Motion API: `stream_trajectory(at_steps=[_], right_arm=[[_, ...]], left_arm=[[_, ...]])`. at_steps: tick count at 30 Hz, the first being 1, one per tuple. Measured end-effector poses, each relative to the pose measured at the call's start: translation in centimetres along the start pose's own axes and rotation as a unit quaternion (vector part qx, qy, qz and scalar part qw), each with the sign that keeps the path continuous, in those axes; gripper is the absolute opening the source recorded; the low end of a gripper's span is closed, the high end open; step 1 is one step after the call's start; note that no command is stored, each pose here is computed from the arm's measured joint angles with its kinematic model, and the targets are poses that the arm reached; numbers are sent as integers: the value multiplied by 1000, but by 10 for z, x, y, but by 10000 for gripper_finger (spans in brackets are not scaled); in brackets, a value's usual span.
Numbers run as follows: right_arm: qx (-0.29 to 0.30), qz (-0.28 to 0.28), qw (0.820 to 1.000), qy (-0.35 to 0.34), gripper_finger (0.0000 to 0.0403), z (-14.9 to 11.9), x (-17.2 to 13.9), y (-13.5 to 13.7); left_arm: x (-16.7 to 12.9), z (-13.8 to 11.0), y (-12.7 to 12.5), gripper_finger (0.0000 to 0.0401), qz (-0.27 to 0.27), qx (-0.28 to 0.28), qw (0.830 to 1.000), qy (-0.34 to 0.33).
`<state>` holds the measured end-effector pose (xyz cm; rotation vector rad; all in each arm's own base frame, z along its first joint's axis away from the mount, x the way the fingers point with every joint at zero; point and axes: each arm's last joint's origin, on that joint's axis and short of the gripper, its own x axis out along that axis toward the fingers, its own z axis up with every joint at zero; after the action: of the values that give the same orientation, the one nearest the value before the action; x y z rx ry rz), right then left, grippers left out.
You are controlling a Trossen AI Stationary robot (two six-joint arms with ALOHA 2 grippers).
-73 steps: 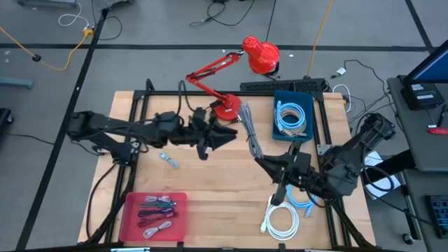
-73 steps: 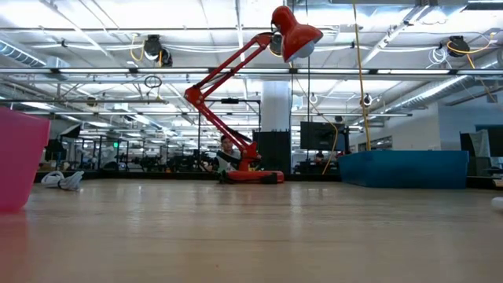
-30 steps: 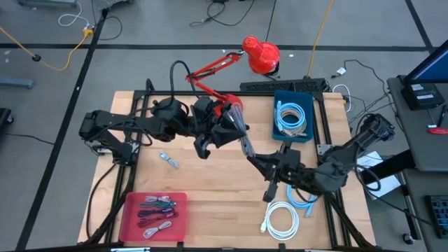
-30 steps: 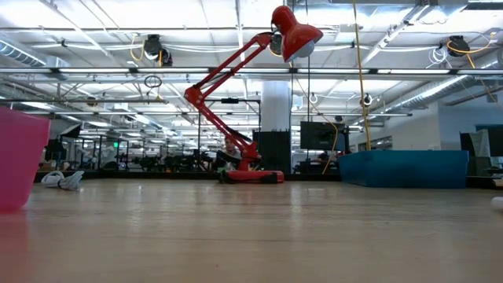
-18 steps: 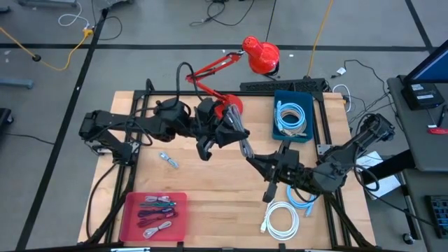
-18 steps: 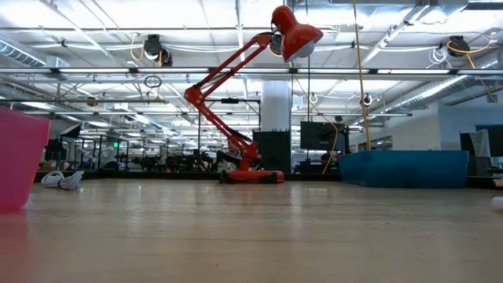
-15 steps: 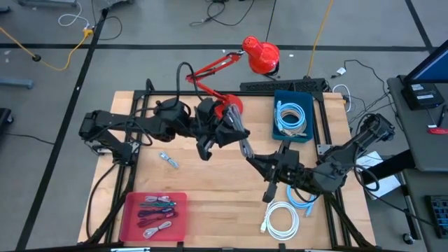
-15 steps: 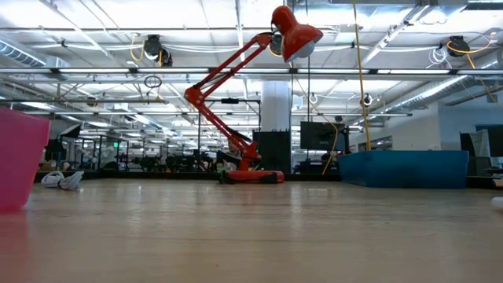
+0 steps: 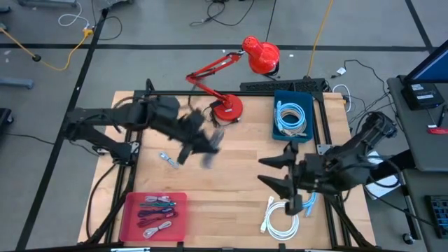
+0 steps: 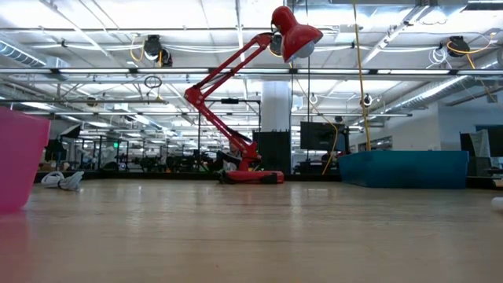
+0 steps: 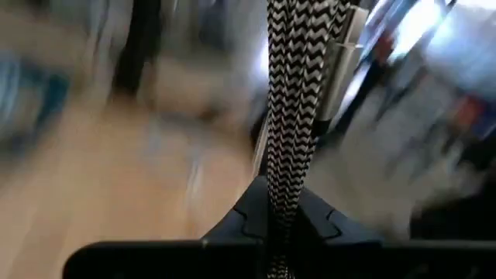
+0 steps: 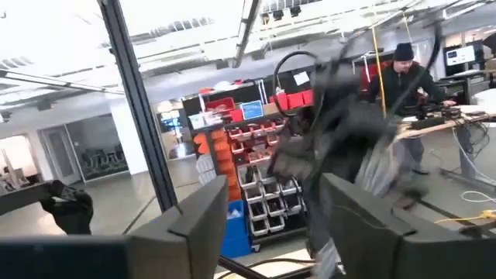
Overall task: Sort cables
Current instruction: Put the black and white charger cable into the pink bin
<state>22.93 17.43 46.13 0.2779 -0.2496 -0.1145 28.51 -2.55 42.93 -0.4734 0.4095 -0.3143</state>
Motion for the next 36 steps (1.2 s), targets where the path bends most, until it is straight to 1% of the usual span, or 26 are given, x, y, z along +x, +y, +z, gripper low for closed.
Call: stream_trajectory(at_steps=[1,2,3,4,6,7,9,11,12,14,16,18,20,23,25,27,29,34,36], right_arm=[[0,-5,1000,1,208,2,-4,1],[-4,-11,1000,3,213,3,-7,1],[-9,-20,1000,4,217,5,-9,2],[-15,-30,999,6,220,5,-11,2],[-29,-47,998,9,222,5,-15,4],[-35,-55,998,11,222,5,-16,4],[-42,-68,997,13,221,4,-18,5],[-46,-68,996,16,218,4,-19,5],[-48,-68,996,17,215,3,-19,5],[-50,-68,996,18,211,3,-19,5],[-50,-68,996,18,208,3,-19,5],[-50,-68,996,18,206,3,-19,5],[-49,-67,996,18,206,3,-19,5],[-41,-66,997,20,205,2,-19,5],[-40,-66,997,21,205,2,-19,5],[-36,-66,997,21,205,2,-19,5],[-34,-66,997,21,205,2,-19,5],[-35,-68,997,21,205,2,-18,5],[-35,-69,997,21,205,2,-17,4]], left_arm=[[-5,-14,-1,19,19,-15,998,60],[-7,-28,-3,19,43,-30,991,123],[-9,-42,-5,18,66,-41,980,181],[-12,-56,-8,18,95,-48,966,237],[-18,-83,-18,18,146,-54,928,338],[-19,-92,-24,18,165,-51,913,369],[-15,-108,-36,18,176,-40,896,406],[-9,-128,-47,18,184,-39,876,443],[-5,-136,-51,18,186,-41,871,453],[4,-153,-57,18,181,-45,866,464],[13,-176,-62,18,179,-53,862,471],[24,-199,-64,18,168,-70,867,463],[31,-222,-64,18,156,-101,873,451],[34,-256,-61,18,172,-130,864,455],[31,-272,-60,18,180,-144,857,461],[28,-285,-59,18,190,-153,849,469],[27,-293,-60,18,190,-159,848,469],[34,-303,-64,18,156,-185,869,431],[34,-305,-63,18,158,-186,871,427]])
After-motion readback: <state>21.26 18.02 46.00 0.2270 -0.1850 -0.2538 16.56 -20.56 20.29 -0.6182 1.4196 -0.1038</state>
